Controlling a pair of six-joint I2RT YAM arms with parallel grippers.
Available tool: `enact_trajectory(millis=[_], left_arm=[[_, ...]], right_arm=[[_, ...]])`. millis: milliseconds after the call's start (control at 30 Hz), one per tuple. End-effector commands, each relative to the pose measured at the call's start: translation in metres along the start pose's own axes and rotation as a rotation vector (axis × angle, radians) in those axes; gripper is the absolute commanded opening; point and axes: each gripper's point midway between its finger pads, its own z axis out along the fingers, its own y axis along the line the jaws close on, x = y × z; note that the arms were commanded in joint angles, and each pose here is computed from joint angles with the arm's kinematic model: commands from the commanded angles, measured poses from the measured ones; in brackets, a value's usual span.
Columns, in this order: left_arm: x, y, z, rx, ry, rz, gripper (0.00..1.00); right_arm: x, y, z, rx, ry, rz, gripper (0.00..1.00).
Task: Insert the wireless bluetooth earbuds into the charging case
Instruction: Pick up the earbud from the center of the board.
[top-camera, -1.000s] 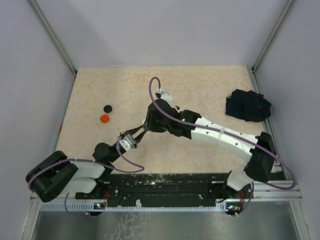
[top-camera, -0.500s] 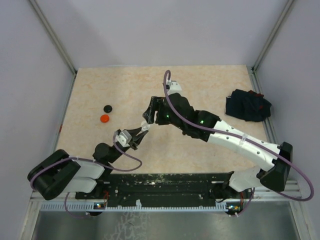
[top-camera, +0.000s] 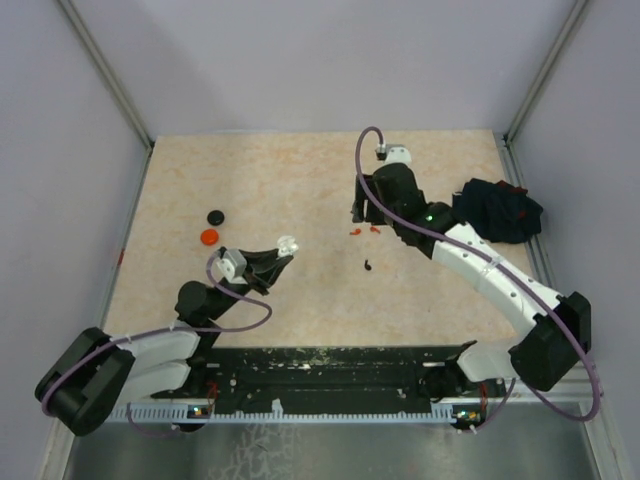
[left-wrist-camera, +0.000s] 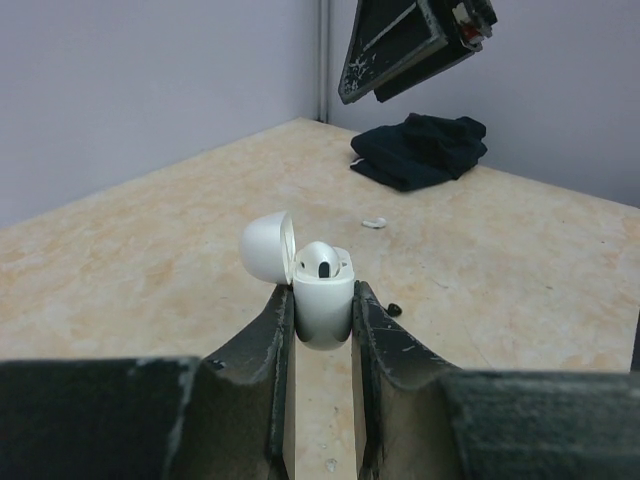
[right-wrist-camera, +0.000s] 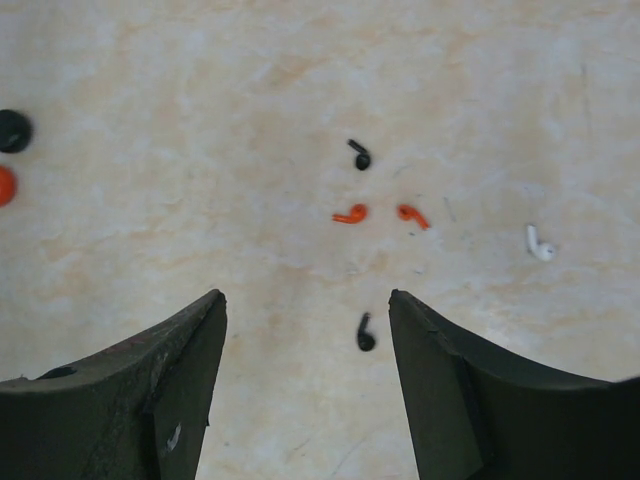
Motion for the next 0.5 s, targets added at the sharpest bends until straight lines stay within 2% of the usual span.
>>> enact_trajectory(millis=[0, 300, 467], left_arm=[[0.011, -0.005, -0.003, 0.036, 0.075, -0.049, 0.02], [0.020, 0.002, -0.016, 0.022, 0.133, -0.050, 0.02], [0.028, 0.008, -0.023, -0.009, 0.170, -0.046, 0.02]], right_arm=[[-0.002, -0.057, 0.020, 0.163, -0.013, -0.042, 0.66], [0.035, -0.160, 0.068, 0.402, 0.060, 0.128, 0.61], [0.052, -0.198, 0.091, 0.481, 0.105, 0.210, 0.58]])
